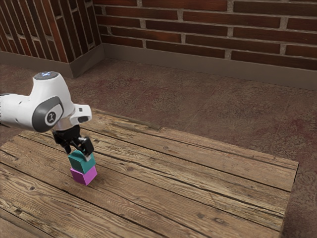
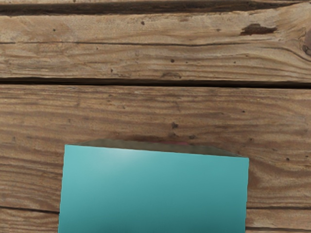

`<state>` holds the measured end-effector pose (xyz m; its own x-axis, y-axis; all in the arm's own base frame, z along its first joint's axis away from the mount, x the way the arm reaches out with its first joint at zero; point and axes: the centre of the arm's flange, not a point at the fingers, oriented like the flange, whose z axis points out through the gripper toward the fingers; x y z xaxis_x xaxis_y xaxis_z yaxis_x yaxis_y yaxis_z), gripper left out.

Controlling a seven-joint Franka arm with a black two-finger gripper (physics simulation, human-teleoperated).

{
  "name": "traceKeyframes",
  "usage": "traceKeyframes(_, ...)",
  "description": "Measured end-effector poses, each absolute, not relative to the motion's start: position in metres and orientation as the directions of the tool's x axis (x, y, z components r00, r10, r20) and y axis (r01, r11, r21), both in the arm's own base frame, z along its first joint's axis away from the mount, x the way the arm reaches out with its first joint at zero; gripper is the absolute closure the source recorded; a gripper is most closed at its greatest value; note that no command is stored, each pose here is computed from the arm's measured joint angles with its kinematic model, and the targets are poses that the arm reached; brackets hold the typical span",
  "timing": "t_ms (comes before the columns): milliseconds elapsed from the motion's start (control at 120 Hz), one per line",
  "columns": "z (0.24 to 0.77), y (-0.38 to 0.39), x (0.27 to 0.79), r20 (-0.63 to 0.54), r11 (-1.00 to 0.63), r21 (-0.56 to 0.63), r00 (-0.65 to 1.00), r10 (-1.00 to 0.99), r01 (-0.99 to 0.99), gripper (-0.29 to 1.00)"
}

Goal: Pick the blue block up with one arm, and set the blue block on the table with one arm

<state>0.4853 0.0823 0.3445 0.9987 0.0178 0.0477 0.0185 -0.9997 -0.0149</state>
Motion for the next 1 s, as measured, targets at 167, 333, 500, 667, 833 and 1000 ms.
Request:
traceKeyframes(167,0.328,0.082,0.487,0.030,-1.000,-0.003,0.999,0.019,0.019,0.00)
traceKeyframes(333,0.324,0.082,0.487,0.030,-1.000,0.006,0.999,0.021,0.021,0.08)
traceKeyframes(500,0.325,0.085,0.487,0.035,-0.999,0.011,0.999,0.031,0.031,0.36)
traceKeyframes(667,0.357,0.089,0.491,0.098,-0.999,0.002,0.994,0.043,0.043,0.35)
traceKeyframes(833,0.359,0.041,0.519,0.110,-0.999,0.016,0.993,-0.031,-0.033,0.30)
traceKeyframes(1000,0.312,-0.010,0.530,0.035,-0.995,0.069,0.997,-0.070,-0.072,0.30)
